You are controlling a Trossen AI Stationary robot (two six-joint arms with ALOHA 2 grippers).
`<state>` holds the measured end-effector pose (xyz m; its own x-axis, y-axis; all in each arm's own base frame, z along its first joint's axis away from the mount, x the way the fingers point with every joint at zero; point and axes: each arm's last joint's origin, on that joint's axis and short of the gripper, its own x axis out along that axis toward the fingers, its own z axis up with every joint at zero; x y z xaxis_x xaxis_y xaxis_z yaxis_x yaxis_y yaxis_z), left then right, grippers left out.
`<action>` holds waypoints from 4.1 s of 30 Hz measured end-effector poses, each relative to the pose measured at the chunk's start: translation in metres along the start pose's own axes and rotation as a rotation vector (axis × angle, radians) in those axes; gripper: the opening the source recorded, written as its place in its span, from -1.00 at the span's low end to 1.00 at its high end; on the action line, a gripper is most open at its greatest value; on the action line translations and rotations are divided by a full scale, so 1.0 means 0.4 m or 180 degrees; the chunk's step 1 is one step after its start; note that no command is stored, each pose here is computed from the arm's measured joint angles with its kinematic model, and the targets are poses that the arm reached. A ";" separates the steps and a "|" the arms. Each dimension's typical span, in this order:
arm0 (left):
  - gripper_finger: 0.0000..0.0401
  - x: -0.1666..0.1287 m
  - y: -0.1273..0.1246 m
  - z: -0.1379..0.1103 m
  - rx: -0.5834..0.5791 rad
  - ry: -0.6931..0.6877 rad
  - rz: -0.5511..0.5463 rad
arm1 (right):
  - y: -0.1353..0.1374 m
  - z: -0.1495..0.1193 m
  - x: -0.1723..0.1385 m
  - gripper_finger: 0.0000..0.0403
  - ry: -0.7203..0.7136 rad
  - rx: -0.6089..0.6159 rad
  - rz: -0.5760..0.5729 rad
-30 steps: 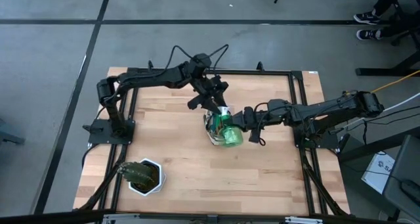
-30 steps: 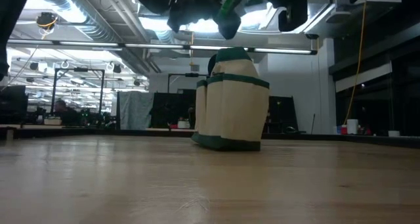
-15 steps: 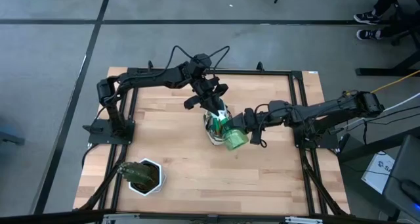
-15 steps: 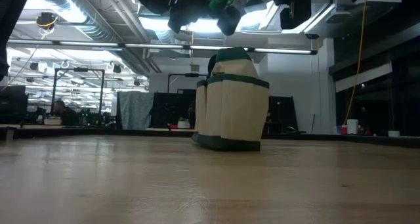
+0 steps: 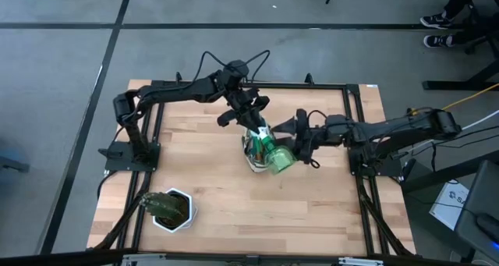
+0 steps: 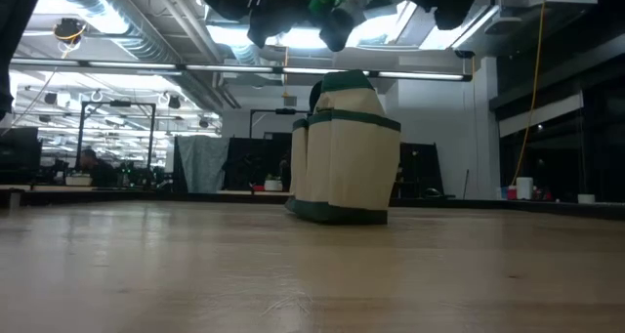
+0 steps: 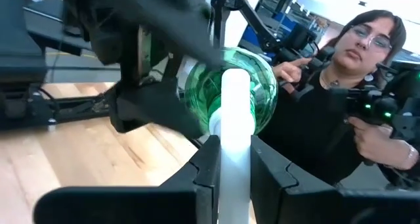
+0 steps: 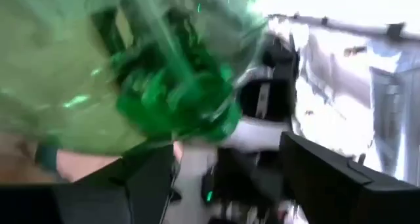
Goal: Pick & Place Garden tools in Gardening bag
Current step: Put the green spray bottle into the white gardening bag, then return to Home Position
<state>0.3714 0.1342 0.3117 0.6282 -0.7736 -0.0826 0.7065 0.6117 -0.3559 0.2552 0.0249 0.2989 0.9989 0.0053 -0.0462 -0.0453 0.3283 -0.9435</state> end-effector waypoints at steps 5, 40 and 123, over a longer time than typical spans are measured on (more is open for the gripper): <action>-0.79 -0.031 -0.021 0.021 0.0037 -0.0040 0.0079 | 0.013 -0.037 -0.030 0.49 0.0811 0.0273 0.0239; -0.79 0.027 -0.256 -0.020 0.0040 0.1798 0.3046 | 0.025 -0.202 -0.127 0.49 0.2354 0.3238 0.0208; 0.21 -0.118 -0.601 -0.206 0.1046 -0.0814 0.4237 | 0.149 -0.160 -0.260 0.19 0.0860 0.3756 -0.0095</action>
<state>0.1450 0.0100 0.3245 0.8967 0.4426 0.0008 -0.4408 0.8931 0.0901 0.1478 -0.0163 0.2265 0.9587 -0.1682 -0.2295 0.1555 0.9852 -0.0723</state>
